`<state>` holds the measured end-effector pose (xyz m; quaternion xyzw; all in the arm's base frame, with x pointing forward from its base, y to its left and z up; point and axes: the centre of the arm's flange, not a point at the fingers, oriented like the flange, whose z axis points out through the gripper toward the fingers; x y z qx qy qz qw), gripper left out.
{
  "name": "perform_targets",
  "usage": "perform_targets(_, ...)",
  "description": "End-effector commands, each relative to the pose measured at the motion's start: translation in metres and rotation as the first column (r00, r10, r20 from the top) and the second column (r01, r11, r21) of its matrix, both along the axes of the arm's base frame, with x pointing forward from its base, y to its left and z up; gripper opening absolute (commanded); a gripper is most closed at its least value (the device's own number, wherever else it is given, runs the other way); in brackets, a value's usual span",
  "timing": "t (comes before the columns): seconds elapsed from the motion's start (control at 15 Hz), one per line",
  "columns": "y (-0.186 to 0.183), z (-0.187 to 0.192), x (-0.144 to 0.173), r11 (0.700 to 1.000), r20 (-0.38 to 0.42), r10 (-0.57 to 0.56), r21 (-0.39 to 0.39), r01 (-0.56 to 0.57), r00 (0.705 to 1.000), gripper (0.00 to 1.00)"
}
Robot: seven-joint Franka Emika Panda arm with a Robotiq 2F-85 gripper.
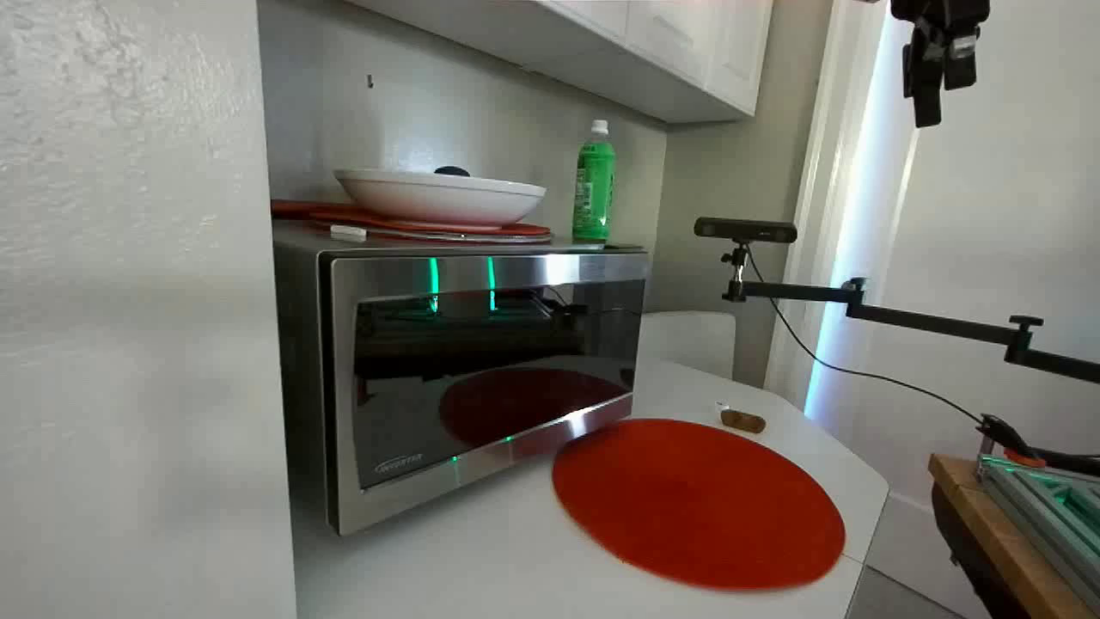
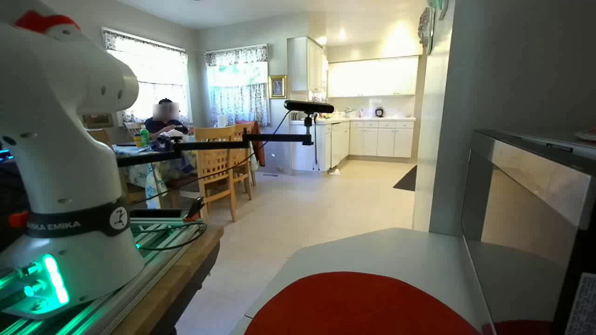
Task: Move the red placemat to the left.
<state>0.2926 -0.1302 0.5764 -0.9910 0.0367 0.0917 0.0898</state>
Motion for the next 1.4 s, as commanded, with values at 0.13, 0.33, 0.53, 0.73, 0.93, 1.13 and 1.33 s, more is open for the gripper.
perform_targets(0.13,0.0,0.0,0.0,1.0,0.0,0.0,0.0,0.0,1.0,1.0)
perform_targets(0.33,0.0,0.0,0.0,1.0,0.0,0.0,0.0,0.0,1.0,1.0)
perform_targets(0.53,0.001,-0.002,0.002,1.0,-0.003,0.01,-0.009,-0.01,1.0,1.0)
perform_targets(0.73,0.027,-0.013,0.026,0.995,0.042,0.071,-0.074,-0.067,0.997,1.0)
perform_targets(0.93,0.065,-0.019,0.057,0.984,0.092,0.133,-0.132,-0.12,0.987,1.0)
perform_targets(1.13,0.103,-0.036,0.079,0.966,0.084,0.189,-0.192,-0.17,0.978,1.0)
perform_targets(1.33,0.132,-0.06,0.09,0.954,0.053,0.207,-0.232,-0.189,0.977,1.0)
